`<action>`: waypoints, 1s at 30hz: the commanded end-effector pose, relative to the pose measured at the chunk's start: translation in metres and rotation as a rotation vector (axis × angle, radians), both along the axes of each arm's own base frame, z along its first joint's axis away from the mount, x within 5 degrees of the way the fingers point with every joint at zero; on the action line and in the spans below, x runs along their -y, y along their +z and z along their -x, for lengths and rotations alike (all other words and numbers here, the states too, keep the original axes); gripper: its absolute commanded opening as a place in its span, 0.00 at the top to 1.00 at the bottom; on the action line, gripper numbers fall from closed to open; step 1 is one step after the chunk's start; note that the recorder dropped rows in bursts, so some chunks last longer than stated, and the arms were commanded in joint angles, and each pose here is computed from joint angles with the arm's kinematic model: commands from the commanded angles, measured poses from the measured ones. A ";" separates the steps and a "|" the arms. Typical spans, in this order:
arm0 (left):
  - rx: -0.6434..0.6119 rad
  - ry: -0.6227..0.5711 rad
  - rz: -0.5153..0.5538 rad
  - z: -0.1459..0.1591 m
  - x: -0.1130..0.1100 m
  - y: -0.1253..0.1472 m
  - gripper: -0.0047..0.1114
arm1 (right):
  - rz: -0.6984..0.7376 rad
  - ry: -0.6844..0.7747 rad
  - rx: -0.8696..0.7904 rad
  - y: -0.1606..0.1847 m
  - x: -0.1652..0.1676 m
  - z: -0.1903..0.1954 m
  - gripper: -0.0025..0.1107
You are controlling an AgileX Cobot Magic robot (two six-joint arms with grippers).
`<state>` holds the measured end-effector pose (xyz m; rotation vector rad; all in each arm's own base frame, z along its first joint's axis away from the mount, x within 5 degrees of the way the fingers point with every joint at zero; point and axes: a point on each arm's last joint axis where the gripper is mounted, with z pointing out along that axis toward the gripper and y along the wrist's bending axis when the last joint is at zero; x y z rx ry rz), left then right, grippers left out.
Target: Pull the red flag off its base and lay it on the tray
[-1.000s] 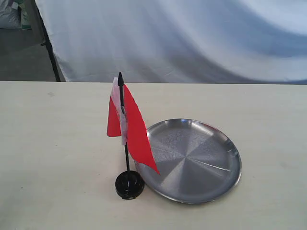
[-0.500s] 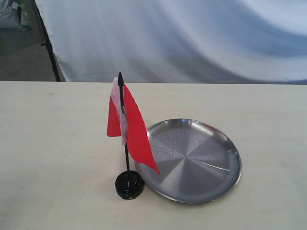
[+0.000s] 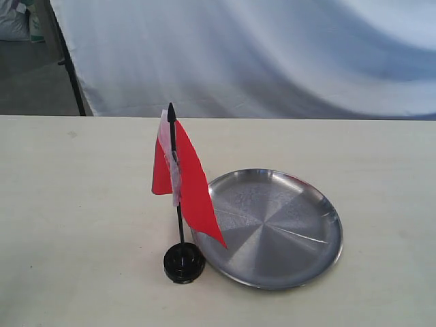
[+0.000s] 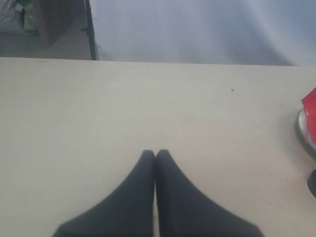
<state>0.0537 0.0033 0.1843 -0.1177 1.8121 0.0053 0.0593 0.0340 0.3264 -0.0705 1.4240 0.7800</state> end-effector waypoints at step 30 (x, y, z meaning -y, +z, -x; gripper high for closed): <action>0.002 0.003 0.002 0.000 0.000 -0.001 0.96 | 0.745 0.551 -0.158 -0.177 -0.244 -0.121 0.98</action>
